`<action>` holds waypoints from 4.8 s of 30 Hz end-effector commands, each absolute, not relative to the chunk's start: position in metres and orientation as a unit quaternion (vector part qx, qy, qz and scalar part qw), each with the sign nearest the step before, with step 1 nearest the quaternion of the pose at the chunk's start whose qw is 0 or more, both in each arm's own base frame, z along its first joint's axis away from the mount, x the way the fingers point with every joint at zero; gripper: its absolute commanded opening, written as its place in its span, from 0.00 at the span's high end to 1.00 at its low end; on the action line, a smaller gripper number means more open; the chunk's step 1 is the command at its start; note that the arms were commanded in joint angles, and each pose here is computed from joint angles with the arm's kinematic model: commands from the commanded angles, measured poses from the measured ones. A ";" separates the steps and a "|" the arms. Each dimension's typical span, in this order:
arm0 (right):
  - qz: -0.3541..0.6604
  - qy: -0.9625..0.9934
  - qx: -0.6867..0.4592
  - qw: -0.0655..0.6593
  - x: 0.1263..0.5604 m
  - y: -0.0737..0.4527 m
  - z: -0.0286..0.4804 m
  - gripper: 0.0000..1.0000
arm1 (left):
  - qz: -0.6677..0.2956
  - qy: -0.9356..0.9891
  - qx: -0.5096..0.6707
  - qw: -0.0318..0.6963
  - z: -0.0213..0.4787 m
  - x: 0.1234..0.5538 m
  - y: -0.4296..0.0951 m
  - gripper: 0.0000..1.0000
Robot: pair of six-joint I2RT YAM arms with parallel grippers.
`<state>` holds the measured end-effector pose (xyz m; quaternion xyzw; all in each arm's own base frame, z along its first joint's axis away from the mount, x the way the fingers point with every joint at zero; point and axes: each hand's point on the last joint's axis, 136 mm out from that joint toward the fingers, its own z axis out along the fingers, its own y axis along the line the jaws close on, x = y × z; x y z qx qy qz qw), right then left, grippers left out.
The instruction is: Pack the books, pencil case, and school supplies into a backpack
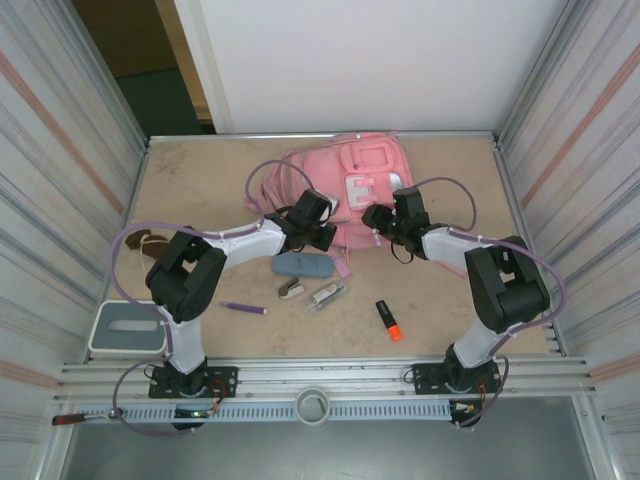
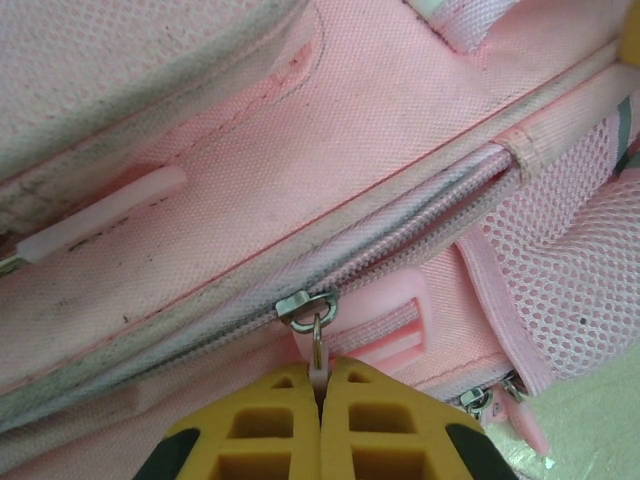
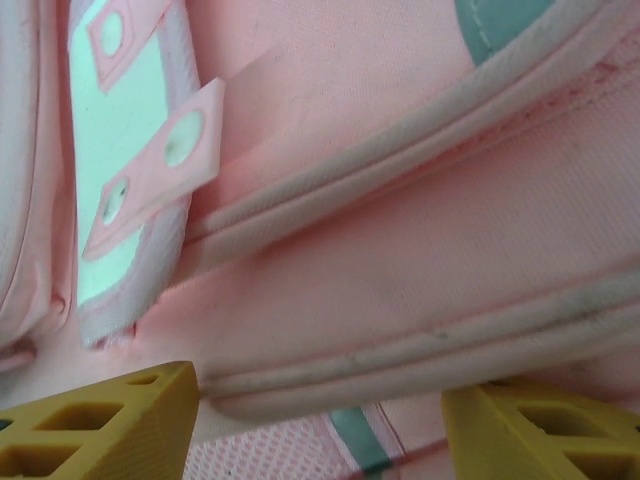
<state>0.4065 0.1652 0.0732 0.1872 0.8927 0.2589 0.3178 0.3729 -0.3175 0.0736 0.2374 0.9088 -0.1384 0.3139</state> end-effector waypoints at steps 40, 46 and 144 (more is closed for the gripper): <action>0.264 0.891 0.093 0.358 0.421 0.122 0.133 1.00 | 0.028 0.885 0.260 0.385 0.148 0.395 -0.274 1.00; 0.262 0.896 0.081 0.350 0.421 0.124 0.132 1.00 | 0.042 0.878 0.283 0.385 0.163 0.402 -0.283 1.00; 0.336 0.884 0.129 0.299 0.371 0.101 0.135 1.00 | 0.004 0.880 0.301 0.368 0.160 0.414 -0.296 1.00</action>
